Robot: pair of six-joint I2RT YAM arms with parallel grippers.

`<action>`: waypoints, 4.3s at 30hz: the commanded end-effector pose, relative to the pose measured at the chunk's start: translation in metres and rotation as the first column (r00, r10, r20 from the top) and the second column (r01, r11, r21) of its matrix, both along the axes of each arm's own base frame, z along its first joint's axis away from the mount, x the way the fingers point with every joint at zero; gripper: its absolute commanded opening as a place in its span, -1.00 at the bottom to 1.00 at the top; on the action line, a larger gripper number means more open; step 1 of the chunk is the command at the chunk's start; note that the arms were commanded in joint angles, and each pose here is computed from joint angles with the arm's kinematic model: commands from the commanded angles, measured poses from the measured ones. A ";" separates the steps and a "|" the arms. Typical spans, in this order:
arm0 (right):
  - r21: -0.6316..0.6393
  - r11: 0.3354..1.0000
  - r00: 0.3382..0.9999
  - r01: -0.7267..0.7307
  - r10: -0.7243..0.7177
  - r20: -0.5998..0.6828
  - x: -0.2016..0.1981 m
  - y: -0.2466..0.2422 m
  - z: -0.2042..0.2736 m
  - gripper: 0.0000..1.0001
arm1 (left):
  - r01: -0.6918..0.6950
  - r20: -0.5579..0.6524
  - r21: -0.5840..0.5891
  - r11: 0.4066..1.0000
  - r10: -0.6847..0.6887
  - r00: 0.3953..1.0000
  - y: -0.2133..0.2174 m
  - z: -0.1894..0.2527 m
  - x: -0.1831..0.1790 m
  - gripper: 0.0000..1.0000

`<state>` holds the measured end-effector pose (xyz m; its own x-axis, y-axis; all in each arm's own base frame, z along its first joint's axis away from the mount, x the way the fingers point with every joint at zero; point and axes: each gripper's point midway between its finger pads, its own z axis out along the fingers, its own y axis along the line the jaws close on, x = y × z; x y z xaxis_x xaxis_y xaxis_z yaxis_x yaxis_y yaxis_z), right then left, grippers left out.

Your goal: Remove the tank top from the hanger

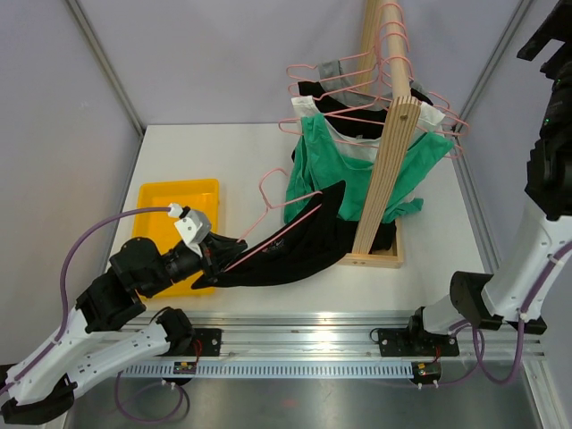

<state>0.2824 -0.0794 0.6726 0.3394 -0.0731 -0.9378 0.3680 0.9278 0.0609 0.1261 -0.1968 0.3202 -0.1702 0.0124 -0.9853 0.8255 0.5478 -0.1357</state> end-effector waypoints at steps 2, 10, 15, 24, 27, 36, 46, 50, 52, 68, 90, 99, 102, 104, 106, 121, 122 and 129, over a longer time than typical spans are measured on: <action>-0.013 0.994 0.991 0.113 -0.112 0.074 -0.007 -0.018 0.020 0.99 | -0.040 0.070 -0.064 0.997 0.044 0.997 0.005 0.023 0.007 -1.00; -0.185 0.957 0.974 -0.221 0.205 -0.100 0.032 0.121 -0.006 0.99 | -0.045 0.058 -0.055 0.997 0.048 0.997 0.003 0.021 0.009 -1.00; -0.339 0.896 0.957 -0.288 0.274 -0.091 0.011 0.282 0.001 0.99 | -0.045 0.065 -0.065 0.997 0.049 0.997 0.005 0.024 0.008 -1.00; -0.381 0.851 0.932 -0.361 0.332 -0.142 -0.040 0.342 -0.013 0.99 | -0.021 0.090 -0.096 0.995 0.030 0.996 0.009 0.031 0.000 -1.00; -0.338 0.848 0.913 -0.408 0.364 -0.186 -0.046 0.342 -0.028 0.99 | -0.014 0.083 -0.095 0.995 0.022 0.996 0.008 0.030 -0.001 -1.00; -0.187 0.848 0.842 -0.496 0.418 -0.340 -0.071 0.303 -0.121 0.98 | -0.050 0.100 -0.126 0.991 0.063 0.993 0.019 0.037 -0.002 -1.00; 0.008 0.775 0.673 -0.631 0.553 -0.492 -0.087 0.328 -0.269 0.90 | 0.041 0.093 -0.145 0.989 -0.028 0.995 0.008 0.040 -0.014 -1.00; 0.083 0.748 0.633 -0.658 0.610 -0.477 -0.092 0.337 -0.296 0.86 | 0.057 0.095 -0.201 0.978 -0.038 0.995 0.014 0.050 -0.024 -1.00; 0.104 0.745 0.628 -0.659 0.621 -0.469 -0.092 0.339 -0.310 0.85 | 0.045 0.097 -0.216 0.975 -0.024 0.995 0.020 0.053 -0.025 -1.00; 0.134 0.787 0.687 -0.603 0.596 -0.416 -0.059 0.331 -0.326 0.81 | 0.033 0.044 -0.235 0.971 -0.023 0.999 0.041 0.044 -0.043 -1.00; 0.169 0.750 0.642 -0.640 0.643 -0.418 -0.029 0.349 -0.338 -1.00 | 0.069 0.028 -0.253 0.965 -0.064 0.998 0.046 0.040 -0.057 -1.00; 0.167 0.793 0.696 -0.586 0.598 -0.397 -0.027 0.330 -0.319 -1.00 | -0.004 -0.036 -0.171 0.985 -0.002 0.999 0.053 0.018 -0.049 -1.00; 0.153 0.821 0.732 -0.550 0.562 -0.385 -0.025 0.318 -0.306 -1.00 | -0.023 -0.062 -0.135 0.991 0.015 0.998 0.057 0.010 -0.048 -1.00; 0.140 0.830 0.749 -0.540 0.550 -0.370 -0.024 0.314 -0.294 -1.00 | -0.017 -0.070 -0.122 0.992 0.008 0.997 0.057 0.006 -0.050 -1.00; 0.116 0.837 0.760 -0.535 0.536 -0.368 -0.023 0.312 -0.287 -1.00 | -0.007 -0.075 -0.116 0.993 -0.002 0.997 0.058 0.004 -0.053 -1.00; 0.046 0.882 0.789 -0.469 0.442 -0.427 0.005 0.320 -0.296 -1.00 | 0.122 -0.003 -0.214 0.969 -0.126 0.992 0.082 0.036 -0.099 -1.00; 0.044 0.881 0.786 -0.472 0.443 -0.431 0.006 0.320 -0.298 -1.00 | 0.114 -0.003 -0.218 0.969 -0.117 0.993 0.085 0.037 -0.099 -1.00; 0.111 0.853 0.740 -0.510 0.501 -0.448 -0.002 0.327 -0.310 -1.00 | 0.066 0.027 -0.244 0.968 -0.061 0.998 0.089 0.036 -0.090 -1.00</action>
<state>0.2834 0.2518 0.3446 -0.1245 -0.1199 -0.9849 -0.1759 0.9796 -0.0970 0.0382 -0.1093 0.3440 -0.1904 -0.1698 -0.9669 0.8523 0.4601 -0.2486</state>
